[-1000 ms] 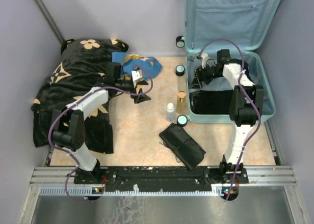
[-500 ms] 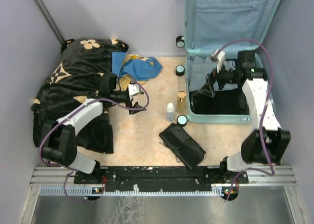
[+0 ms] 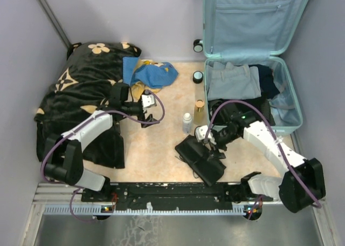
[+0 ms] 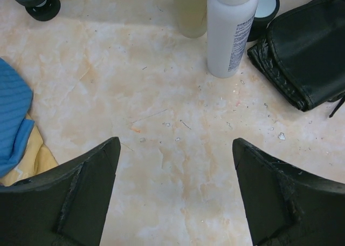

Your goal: Pack the luggage

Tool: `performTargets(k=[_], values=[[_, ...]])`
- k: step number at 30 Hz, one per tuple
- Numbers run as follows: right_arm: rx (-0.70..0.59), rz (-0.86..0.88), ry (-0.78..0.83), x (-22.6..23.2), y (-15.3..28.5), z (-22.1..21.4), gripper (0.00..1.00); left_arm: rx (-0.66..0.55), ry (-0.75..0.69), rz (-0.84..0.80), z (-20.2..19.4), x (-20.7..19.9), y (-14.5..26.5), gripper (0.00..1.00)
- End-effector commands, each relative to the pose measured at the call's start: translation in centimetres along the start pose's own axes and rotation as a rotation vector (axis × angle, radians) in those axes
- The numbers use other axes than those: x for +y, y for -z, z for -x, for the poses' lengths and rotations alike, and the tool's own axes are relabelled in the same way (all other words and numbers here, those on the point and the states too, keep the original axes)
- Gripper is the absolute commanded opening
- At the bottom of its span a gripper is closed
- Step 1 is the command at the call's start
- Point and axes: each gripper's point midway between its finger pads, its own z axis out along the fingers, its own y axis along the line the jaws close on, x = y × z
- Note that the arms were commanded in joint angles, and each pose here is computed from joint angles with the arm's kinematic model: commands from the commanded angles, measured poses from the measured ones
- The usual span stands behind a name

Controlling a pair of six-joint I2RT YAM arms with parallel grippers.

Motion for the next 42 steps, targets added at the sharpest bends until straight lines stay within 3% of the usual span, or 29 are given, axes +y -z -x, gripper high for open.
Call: performTargets(k=[1,13,16,21,34,38,42], values=[[0.032,0.036,0.256,-1.0,-3.0,-0.8,0.68,-0.003,-0.02,0.026,1.2,0.0,0.8,0.9],[0.196,0.097,0.292,-2.7,-7.3,-5.7,0.46,0.026,-0.009,0.056,0.4,-1.0,1.7,0.9],[0.233,0.1,0.312,-2.7,-7.7,-6.7,0.32,0.033,-0.011,0.065,0.1,-0.9,1.8,0.9],[0.209,0.108,0.331,-1.8,-6.8,-4.7,0.0,0.041,-0.03,0.073,0.1,-0.5,1.7,0.9],[0.075,-0.039,0.502,1.0,2.8,6.5,0.0,0.038,-0.047,0.04,0.7,0.2,1.2,0.9],[0.028,-0.151,0.571,1.3,6.5,10.8,0.0,0.033,-0.052,0.032,1.0,0.4,1.1,0.9],[0.076,-0.321,0.618,-0.6,10.5,13.6,0.0,0.024,-0.06,0.03,1.5,0.9,1.0,0.89]])
